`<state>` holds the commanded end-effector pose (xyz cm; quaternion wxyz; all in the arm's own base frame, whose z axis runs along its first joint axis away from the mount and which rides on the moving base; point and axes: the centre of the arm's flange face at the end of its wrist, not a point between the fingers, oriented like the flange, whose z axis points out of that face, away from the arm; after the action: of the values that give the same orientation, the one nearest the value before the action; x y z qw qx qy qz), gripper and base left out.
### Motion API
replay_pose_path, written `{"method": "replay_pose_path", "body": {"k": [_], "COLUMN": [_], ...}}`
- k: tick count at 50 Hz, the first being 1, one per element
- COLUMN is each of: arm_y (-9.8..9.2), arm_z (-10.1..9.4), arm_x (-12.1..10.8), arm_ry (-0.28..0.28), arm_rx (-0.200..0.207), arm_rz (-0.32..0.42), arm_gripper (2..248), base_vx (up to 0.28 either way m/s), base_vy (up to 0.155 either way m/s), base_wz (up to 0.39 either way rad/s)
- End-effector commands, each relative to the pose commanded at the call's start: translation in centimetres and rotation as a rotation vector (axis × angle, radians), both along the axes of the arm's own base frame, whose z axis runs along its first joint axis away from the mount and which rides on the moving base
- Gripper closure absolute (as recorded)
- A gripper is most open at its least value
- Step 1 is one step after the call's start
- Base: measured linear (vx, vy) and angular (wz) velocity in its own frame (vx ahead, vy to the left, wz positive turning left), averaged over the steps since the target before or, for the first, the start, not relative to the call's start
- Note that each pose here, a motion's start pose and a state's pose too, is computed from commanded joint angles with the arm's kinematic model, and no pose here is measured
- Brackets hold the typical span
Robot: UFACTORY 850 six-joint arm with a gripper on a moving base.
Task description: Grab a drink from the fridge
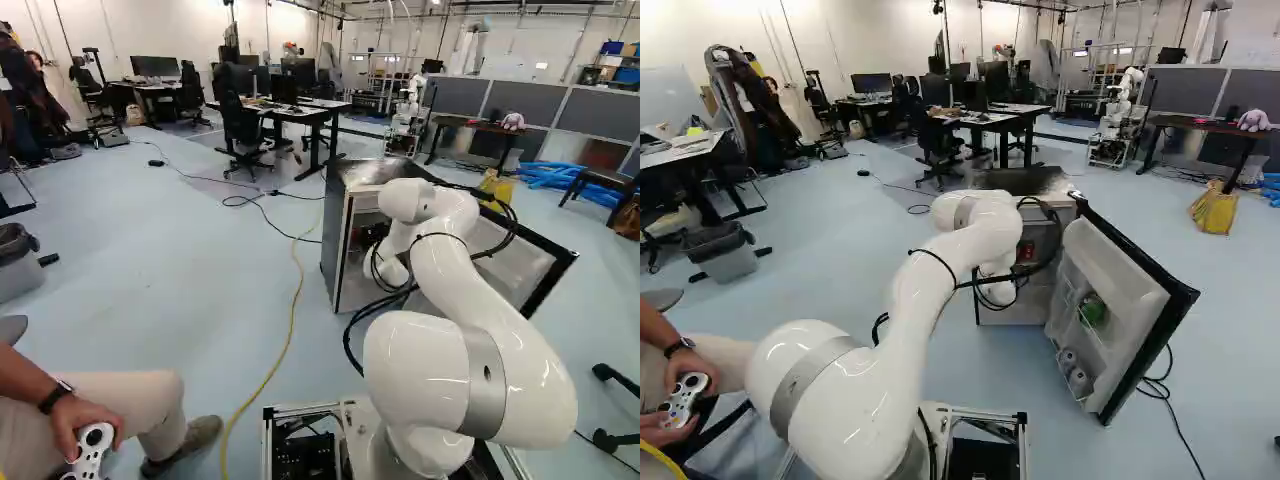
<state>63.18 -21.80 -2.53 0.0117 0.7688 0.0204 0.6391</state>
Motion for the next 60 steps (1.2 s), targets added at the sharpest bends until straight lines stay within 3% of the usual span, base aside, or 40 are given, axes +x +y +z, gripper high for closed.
{"method": "replay_pose_path", "body": {"k": [22,60], "arm_y": [0.1,0.3], "arm_z": [0.7,6.9], "arm_x": [-1.5,-4.7], "arm_ry": [0.028,0.059], "arm_rx": [0.012,0.025], "arm_rz": [-0.008,-0.024], "arm_gripper": [163,163], "base_vx": [0.0,0.0], "base_vy": [0.0,0.0], "base_wz": [0.0,0.0]}}
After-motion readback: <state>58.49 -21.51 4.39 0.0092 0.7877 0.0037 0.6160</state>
